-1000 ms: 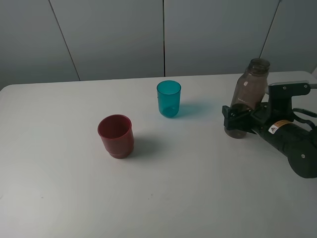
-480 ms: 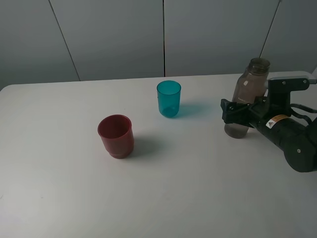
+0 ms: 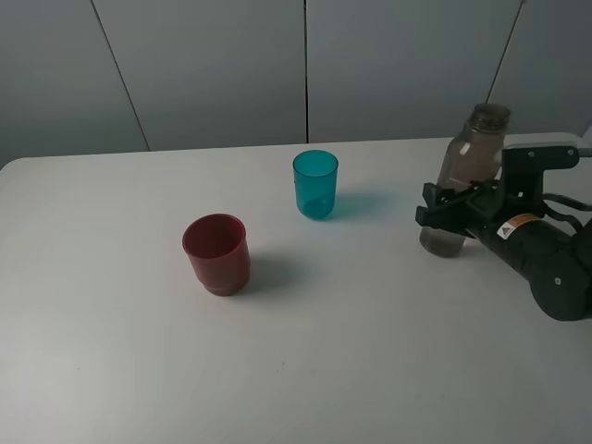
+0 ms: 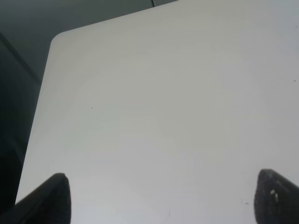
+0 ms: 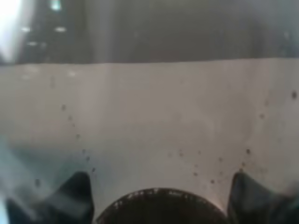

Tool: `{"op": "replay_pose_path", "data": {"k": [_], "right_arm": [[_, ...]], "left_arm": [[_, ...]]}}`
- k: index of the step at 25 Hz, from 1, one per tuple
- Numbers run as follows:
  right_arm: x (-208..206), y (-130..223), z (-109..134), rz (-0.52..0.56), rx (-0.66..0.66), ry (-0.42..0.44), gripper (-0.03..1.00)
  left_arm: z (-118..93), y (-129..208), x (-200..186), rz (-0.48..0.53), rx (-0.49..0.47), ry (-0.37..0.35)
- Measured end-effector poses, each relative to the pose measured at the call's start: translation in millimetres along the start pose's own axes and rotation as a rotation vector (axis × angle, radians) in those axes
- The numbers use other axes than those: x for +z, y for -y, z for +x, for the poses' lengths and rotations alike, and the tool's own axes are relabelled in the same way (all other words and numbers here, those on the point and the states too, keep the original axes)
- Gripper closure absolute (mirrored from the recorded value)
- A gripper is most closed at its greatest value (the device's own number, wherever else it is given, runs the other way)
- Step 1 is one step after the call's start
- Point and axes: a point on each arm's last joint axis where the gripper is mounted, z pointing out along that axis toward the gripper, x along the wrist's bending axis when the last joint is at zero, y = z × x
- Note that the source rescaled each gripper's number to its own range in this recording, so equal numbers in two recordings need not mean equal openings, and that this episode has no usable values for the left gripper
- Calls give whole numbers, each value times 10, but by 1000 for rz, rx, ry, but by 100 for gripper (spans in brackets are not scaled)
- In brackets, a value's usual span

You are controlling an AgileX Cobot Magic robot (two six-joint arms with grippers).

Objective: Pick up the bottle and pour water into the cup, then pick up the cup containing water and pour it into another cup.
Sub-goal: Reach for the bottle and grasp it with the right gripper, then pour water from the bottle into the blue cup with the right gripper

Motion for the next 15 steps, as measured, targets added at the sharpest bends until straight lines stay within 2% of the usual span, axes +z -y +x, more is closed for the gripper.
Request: {"op": "replay_pose_path", "data": {"k": [11,15], "right_arm": [[-6,-15,18,4,41,-18,95],[-42,-201,50,-24,46,-37,95]], "left_arm": [[0,0,0,0,0,0],[0,0,0,0,0,0]]}}
